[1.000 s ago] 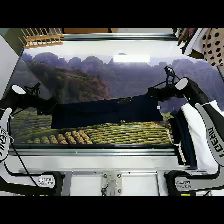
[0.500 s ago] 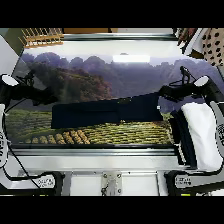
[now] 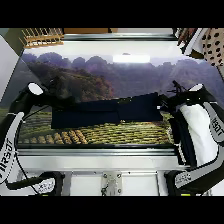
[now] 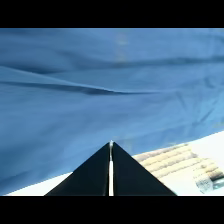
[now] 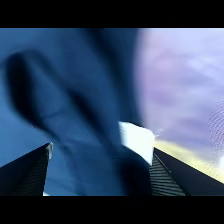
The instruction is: Fold the clothes and pants, and hang the long-sleeved shirts on hangers.
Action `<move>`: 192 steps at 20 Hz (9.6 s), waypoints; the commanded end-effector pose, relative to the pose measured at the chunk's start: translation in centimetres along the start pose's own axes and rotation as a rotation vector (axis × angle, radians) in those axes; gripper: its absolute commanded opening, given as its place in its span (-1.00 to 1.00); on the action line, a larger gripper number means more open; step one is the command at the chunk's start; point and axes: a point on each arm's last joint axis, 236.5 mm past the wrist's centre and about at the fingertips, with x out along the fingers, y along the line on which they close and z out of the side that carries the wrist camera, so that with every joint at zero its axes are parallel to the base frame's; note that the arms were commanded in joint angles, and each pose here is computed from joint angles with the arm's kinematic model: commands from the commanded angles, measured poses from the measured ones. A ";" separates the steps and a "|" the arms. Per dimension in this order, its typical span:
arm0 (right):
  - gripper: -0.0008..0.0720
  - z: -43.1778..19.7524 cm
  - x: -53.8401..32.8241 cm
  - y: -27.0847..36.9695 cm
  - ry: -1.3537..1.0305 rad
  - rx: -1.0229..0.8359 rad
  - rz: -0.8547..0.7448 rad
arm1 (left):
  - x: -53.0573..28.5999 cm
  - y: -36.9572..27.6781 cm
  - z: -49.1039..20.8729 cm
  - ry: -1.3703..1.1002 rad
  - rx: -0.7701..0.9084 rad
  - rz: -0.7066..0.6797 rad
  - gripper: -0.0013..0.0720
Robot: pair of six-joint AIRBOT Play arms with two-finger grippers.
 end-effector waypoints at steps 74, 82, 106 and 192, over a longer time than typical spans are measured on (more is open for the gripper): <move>0.48 -16.9 20.3 42.7 -0.022 -0.555 0.190 | -12.3 -3.5 16.1 -0.372 0.035 -0.110 -0.94; 0.57 -13.8 12.2 42.0 -0.068 -0.759 0.214 | -15.0 -2.1 14.0 -0.435 0.074 -0.073 -0.94; 0.25 -10.5 16.4 21.5 -0.039 -0.095 0.265 | -4.5 -4.4 -1.8 -0.236 0.133 -0.085 -0.94; -0.93 -14.6 -1.4 19.9 -0.197 -0.567 -0.067 | -4.6 -8.6 -6.9 -0.253 0.146 -0.219 -0.94</move>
